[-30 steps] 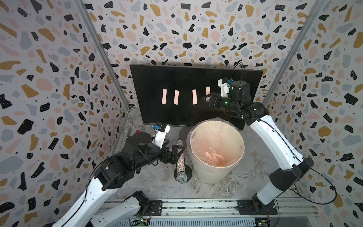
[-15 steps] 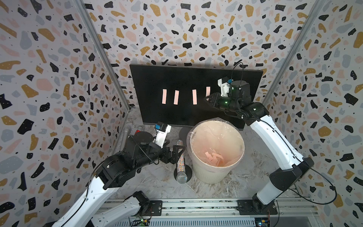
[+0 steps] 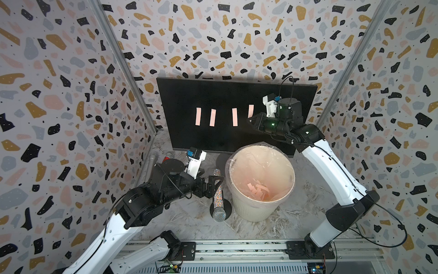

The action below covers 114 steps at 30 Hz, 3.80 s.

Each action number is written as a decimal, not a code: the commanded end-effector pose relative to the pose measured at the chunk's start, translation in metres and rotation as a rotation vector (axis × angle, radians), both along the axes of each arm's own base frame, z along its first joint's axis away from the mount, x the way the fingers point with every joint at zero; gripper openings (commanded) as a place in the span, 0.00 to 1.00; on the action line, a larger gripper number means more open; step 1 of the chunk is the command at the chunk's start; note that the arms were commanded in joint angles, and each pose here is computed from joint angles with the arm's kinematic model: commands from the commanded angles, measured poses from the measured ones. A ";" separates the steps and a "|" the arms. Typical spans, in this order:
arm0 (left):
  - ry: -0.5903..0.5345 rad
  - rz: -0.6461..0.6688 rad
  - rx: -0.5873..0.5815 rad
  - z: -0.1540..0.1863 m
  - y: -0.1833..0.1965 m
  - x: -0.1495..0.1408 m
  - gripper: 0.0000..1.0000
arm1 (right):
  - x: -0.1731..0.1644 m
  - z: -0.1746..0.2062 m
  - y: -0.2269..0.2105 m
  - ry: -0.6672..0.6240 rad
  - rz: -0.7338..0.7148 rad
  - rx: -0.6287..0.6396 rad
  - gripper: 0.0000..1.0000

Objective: Remove the sticky note from the monitor
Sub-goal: Tear off the sticky note from the monitor, then place the sticky note in the trash bin.

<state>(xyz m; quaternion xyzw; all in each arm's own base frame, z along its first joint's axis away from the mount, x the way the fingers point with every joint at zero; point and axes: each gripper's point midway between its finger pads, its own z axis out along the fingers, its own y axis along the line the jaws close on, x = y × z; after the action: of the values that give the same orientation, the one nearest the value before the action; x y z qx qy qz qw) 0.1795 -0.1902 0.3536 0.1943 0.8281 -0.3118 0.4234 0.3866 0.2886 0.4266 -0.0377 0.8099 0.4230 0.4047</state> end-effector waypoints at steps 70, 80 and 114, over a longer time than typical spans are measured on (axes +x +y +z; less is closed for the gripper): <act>-0.068 0.233 -0.103 0.029 0.042 0.007 0.99 | -0.181 -0.119 -0.037 0.159 0.465 -0.538 0.00; 0.040 0.250 -0.162 0.011 0.038 0.019 0.99 | -0.181 -0.137 -0.039 0.155 0.449 -0.672 0.00; 0.157 0.325 -0.410 -0.006 0.058 0.061 0.99 | -0.183 -0.140 -0.047 0.124 0.432 -0.787 0.31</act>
<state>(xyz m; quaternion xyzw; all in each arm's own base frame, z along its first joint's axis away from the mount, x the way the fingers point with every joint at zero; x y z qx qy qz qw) 0.2333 -0.1299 0.3351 -0.0645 0.8150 -0.4010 0.4133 0.2073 0.2470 0.2705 -0.3306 0.9095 0.1589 0.1958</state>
